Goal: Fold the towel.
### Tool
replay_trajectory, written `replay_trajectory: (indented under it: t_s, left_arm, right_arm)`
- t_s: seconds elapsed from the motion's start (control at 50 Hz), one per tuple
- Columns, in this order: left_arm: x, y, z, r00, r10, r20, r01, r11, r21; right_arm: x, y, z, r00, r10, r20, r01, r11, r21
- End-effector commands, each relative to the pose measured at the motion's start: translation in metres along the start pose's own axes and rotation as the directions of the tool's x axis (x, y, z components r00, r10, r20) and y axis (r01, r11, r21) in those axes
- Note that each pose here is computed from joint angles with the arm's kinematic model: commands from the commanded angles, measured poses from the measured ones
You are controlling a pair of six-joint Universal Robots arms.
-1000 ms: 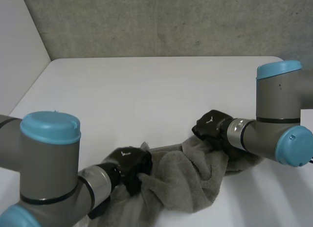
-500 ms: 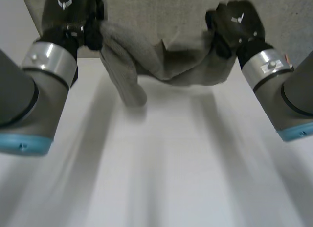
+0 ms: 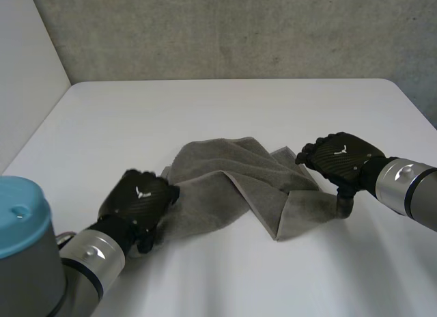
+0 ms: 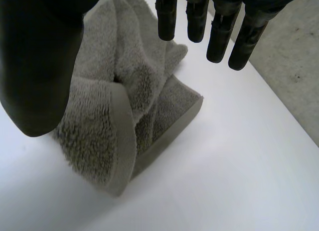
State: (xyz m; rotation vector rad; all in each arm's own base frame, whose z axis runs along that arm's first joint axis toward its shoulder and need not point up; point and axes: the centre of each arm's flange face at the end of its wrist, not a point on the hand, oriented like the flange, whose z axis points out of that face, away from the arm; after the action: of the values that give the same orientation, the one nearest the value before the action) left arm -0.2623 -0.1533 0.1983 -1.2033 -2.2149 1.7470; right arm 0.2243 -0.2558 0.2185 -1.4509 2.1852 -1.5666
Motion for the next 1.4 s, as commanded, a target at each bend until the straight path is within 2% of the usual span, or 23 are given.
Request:
replay_trajectory:
  t_s: [0.02, 0.16, 0.2, 0.3, 0.44, 0.58, 0.86, 0.92, 0.96, 1.02, 1.06, 1.08, 1.12, 1.18, 1.22, 1.24, 1.26, 1.28, 1.34, 1.38, 1.4]
  left_arm:
    - [-0.012, -0.032, -0.008, 0.999, -0.015, 0.044, 0.009, 0.993, 0.121]
    - [-0.020, -0.022, 0.006, 0.997, -0.025, 0.067, 0.020, 0.997, 0.069]
    - [-0.025, -0.004, 0.020, 0.996, -0.039, 0.077, 0.040, 0.999, -0.010]
    - [-0.035, 0.018, 0.038, 0.990, -0.099, 0.105, 0.109, 0.990, -0.092]
    - [-0.036, 0.046, 0.051, 0.976, -0.194, 0.095, 0.211, 0.950, -0.230]
    - [-0.018, 0.048, 0.043, 0.958, -0.279, -0.067, 0.246, 0.919, -0.310]
    - [-0.020, 0.045, 0.047, 0.954, -0.289, -0.073, 0.256, 0.919, -0.299]
    - [-0.025, 0.038, 0.051, 0.951, -0.303, -0.057, 0.277, 0.922, -0.271]
    - [-0.031, 0.028, 0.056, 0.946, -0.321, -0.032, 0.305, 0.923, -0.234]
    - [-0.035, 0.022, 0.059, 0.947, -0.321, -0.021, 0.309, 0.927, -0.213]
    - [-0.045, 0.009, 0.068, 0.953, -0.303, 0.003, 0.300, 0.941, -0.158]
    - [-0.045, 0.009, 0.068, 0.953, -0.303, 0.003, 0.300, 0.941, -0.157]
    - [-0.063, -0.013, 0.088, 0.956, -0.289, 0.052, 0.292, 0.955, -0.056]
    - [-0.074, -0.028, 0.099, 0.955, -0.284, 0.084, 0.284, 0.959, 0.011]
    - [-0.098, -0.061, 0.110, 0.946, -0.285, 0.155, 0.263, 0.953, 0.149]
    - [-0.098, -0.061, 0.110, 0.946, -0.285, 0.155, 0.263, 0.953, 0.150]
    - [-0.108, -0.077, 0.111, 0.939, -0.290, 0.186, 0.247, 0.943, 0.224]
    - [-0.115, -0.089, 0.111, 0.930, -0.305, 0.204, 0.242, 0.928, 0.284]
    - [-0.117, -0.093, 0.111, 0.928, -0.308, 0.207, 0.237, 0.921, 0.308]
    - [-0.102, -0.088, 0.105, 0.938, -0.300, 0.175, 0.247, 0.929, 0.274]
    - [-0.102, -0.088, 0.105, 0.938, -0.300, 0.175, 0.247, 0.930, 0.274]
  right_arm:
    - [-0.010, -0.006, -0.003, 0.999, 0.043, -0.019, -0.041, 0.996, 0.074]
    - [-0.040, -0.011, -0.003, 0.997, -0.072, 0.027, 0.067, 0.987, 0.145]
    - [-0.043, -0.008, 0.003, 0.985, -0.169, 0.029, 0.163, 0.977, 0.135]
    - [-0.043, 0.003, 0.021, 0.953, -0.299, 0.045, 0.294, 0.952, 0.085]
    - [-0.032, 0.012, 0.038, 0.953, -0.300, 0.033, 0.301, 0.953, -0.025]
    - [-0.035, 0.021, 0.053, 0.951, -0.305, 0.058, 0.309, 0.945, -0.105]
    - [-0.034, 0.024, 0.063, 0.952, -0.300, 0.058, 0.304, 0.946, -0.111]
    - [-0.030, 0.018, 0.066, 0.956, -0.292, 0.026, 0.293, 0.952, -0.082]
    - [-0.018, 0.006, 0.072, 0.963, -0.264, -0.060, 0.263, 0.964, -0.021]
    - [-0.011, -0.002, 0.075, 0.965, -0.238, -0.114, 0.242, 0.970, 0.027]
    - [0.006, -0.023, 0.078, 0.961, -0.172, -0.215, 0.205, 0.969, 0.141]
    - [0.006, -0.023, 0.078, 0.961, -0.172, -0.215, 0.205, 0.969, 0.142]
    - [0.026, -0.046, 0.081, 0.944, -0.085, -0.320, 0.182, 0.940, 0.288]
    - [0.038, -0.057, 0.082, 0.928, -0.030, -0.371, 0.177, 0.912, 0.370]
    - [0.060, -0.083, 0.075, 0.893, 0.106, -0.437, 0.171, 0.819, 0.547]
    - [0.060, -0.083, 0.075, 0.893, 0.107, -0.438, 0.171, 0.819, 0.548]
    - [0.067, -0.096, 0.067, 0.882, 0.169, -0.441, 0.165, 0.765, 0.622]
    - [0.069, -0.103, 0.062, 0.881, 0.203, -0.427, 0.149, 0.738, 0.658]
    - [0.070, -0.101, 0.060, 0.884, 0.210, -0.417, 0.130, 0.747, 0.652]
    - [0.059, -0.091, 0.063, 0.910, 0.205, -0.361, 0.063, 0.791, 0.608]
    - [0.059, -0.091, 0.063, 0.910, 0.205, -0.360, 0.062, 0.792, 0.608]
